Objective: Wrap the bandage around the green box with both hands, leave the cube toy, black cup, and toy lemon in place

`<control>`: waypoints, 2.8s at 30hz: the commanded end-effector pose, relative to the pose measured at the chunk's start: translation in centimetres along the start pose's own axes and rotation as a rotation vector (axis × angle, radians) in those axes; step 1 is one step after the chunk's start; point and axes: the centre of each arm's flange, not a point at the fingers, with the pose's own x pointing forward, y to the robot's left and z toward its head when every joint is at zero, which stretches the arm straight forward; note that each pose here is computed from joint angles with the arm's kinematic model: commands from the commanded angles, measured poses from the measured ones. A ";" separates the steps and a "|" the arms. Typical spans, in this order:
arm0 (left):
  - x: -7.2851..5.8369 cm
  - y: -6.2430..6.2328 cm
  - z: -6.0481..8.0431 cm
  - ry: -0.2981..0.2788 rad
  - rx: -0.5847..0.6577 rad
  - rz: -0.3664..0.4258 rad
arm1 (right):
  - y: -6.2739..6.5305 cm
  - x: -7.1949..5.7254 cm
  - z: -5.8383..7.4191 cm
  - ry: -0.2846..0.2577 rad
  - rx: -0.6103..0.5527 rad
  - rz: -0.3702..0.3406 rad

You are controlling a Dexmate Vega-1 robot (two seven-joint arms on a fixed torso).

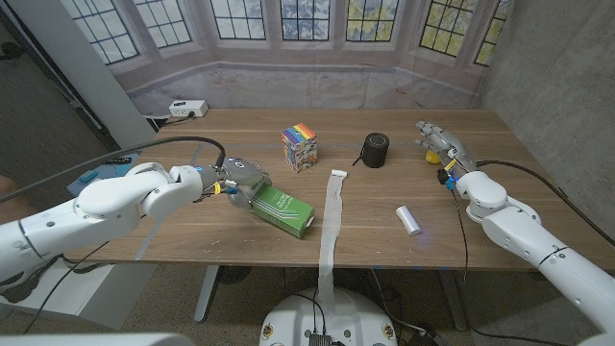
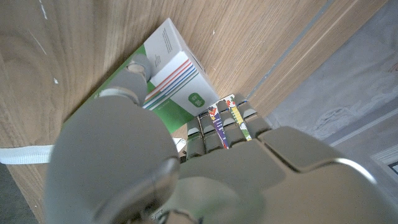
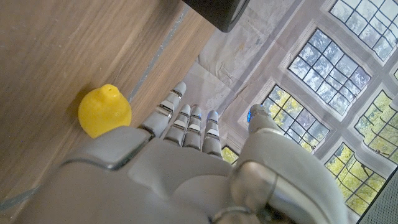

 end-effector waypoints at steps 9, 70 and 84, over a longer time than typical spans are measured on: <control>0.7 0.2 0.3 -0.003 -0.027 0.040 | 2.8 -1.4 2.5 0.060 -0.194 0.039; 2.2 0.7 1.0 -0.014 -0.082 0.067 | 9.9 -5.6 10.1 0.056 -0.683 0.066; 2.2 0.6 1.4 -0.014 -0.089 0.064 | 13.7 -5.5 11.4 0.111 -0.898 0.079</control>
